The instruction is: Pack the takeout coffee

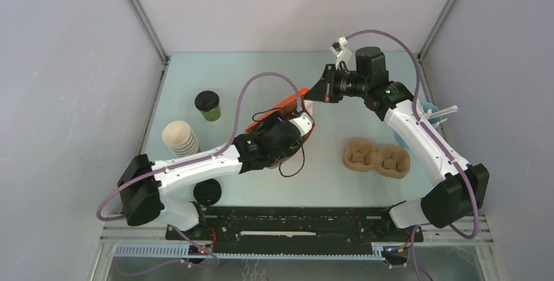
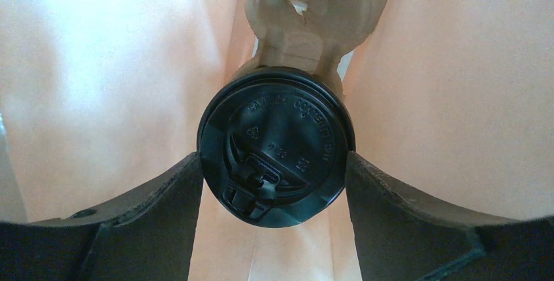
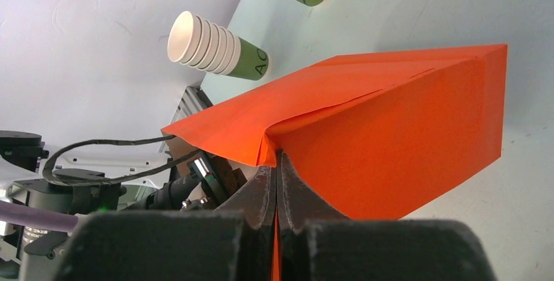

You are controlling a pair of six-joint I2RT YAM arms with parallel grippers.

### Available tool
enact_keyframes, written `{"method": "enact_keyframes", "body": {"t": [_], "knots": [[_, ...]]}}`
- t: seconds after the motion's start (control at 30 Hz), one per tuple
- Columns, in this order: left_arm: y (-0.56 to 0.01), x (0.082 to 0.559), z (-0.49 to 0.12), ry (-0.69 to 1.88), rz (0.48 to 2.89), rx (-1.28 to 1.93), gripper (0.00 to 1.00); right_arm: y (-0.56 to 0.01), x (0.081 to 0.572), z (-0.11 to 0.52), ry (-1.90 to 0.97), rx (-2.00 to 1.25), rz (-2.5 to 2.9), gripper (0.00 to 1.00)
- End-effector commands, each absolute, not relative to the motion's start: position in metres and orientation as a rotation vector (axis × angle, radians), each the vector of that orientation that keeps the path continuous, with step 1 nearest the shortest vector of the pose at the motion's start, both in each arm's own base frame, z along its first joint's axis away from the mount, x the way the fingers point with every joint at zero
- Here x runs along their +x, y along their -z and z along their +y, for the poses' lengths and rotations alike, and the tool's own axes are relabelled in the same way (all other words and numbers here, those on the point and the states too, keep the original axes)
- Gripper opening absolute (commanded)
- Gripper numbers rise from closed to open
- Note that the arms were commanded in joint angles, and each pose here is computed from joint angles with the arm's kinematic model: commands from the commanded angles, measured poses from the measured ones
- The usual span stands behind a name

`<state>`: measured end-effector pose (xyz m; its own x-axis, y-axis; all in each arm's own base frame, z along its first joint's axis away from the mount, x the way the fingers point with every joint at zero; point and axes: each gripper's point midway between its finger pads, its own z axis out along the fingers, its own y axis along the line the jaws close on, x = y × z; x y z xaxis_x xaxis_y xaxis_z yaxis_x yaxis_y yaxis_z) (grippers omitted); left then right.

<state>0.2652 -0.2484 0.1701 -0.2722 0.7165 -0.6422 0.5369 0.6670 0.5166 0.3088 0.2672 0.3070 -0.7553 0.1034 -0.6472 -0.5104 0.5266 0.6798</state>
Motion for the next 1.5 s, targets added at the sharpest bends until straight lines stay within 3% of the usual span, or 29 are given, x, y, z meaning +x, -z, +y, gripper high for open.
{"method": "enact_keyframes", "body": {"t": [0.0,0.3,0.73,1.07,1.47], "knots": [[-0.16,0.275,-0.239,-0.362,1.936,0.969,0.41,-0.328,0.301,0.267,-1.294,-0.339,2.064,0.0],[-0.204,0.258,-0.256,-0.121,1.918,0.926,0.4,-0.325,0.309,0.257,-1.344,-0.226,2.131,0.0],[-0.219,0.246,-0.262,-0.089,1.875,0.955,0.38,-0.3,0.305,0.257,-1.396,-0.103,2.314,0.0],[-0.184,0.253,-0.257,-0.212,1.831,1.072,0.38,-0.309,0.304,0.255,-1.426,-0.078,2.337,0.0],[-0.156,0.256,-0.253,-0.18,1.884,1.092,0.39,-0.317,0.304,0.26,-1.461,-0.101,2.348,0.0]]}}
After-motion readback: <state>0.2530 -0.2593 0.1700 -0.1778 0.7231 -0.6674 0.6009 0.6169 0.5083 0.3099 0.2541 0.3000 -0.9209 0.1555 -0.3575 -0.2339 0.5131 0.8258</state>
